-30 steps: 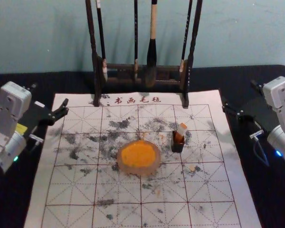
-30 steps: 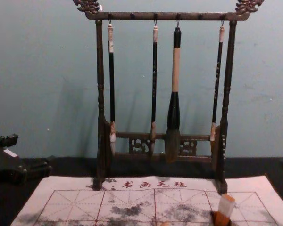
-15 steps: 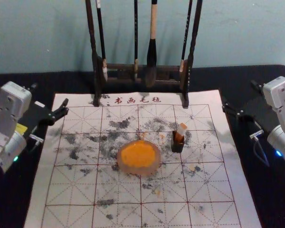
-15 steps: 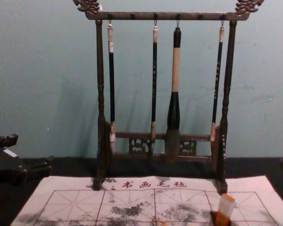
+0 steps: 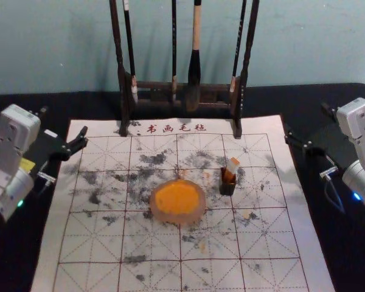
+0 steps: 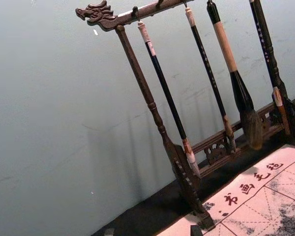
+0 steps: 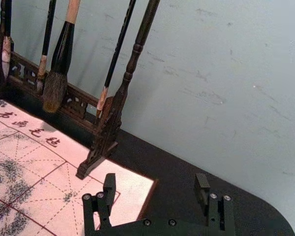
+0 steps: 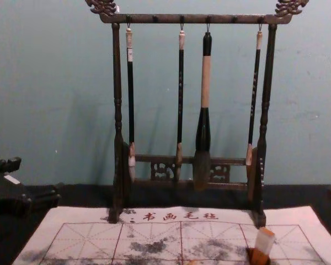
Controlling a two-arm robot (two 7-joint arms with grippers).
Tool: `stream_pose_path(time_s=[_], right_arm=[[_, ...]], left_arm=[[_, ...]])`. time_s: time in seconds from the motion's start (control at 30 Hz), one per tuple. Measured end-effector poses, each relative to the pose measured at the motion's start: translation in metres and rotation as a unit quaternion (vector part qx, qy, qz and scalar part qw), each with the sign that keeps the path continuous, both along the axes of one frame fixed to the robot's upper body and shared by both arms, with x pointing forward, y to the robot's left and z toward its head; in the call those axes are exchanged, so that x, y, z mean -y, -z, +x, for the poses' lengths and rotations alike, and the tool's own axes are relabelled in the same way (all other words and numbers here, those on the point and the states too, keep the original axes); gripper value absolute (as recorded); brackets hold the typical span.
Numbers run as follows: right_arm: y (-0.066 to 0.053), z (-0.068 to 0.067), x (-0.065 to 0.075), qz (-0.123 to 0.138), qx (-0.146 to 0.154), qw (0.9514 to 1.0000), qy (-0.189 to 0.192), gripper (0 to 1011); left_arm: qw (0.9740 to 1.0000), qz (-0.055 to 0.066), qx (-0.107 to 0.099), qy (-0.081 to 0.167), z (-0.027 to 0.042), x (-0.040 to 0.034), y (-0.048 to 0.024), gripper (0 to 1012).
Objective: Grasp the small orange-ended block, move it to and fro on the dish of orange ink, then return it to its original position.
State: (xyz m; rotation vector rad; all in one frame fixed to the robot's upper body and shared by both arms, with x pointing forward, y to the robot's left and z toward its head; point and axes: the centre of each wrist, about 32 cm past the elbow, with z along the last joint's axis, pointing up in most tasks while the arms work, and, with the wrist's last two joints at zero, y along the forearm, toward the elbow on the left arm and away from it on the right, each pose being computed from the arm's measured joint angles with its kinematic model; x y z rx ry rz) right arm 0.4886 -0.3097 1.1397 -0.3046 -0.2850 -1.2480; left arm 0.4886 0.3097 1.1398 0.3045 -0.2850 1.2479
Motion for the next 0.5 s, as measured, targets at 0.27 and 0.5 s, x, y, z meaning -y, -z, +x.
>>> stream_pose_path(time_s=[0.27,0.5], right_arm=[[0.0,0.0,0.0,0.0,0.0,1.0,0.0,1002],[0.0,0.0,0.0,0.0,0.0,1.0,0.0,1002]], left_arm=[[1.0,0.0,0.0,0.0,0.0,0.0,0.0,1001],[1.0,0.0,0.0,0.0,0.0,0.0,0.0,1001]])
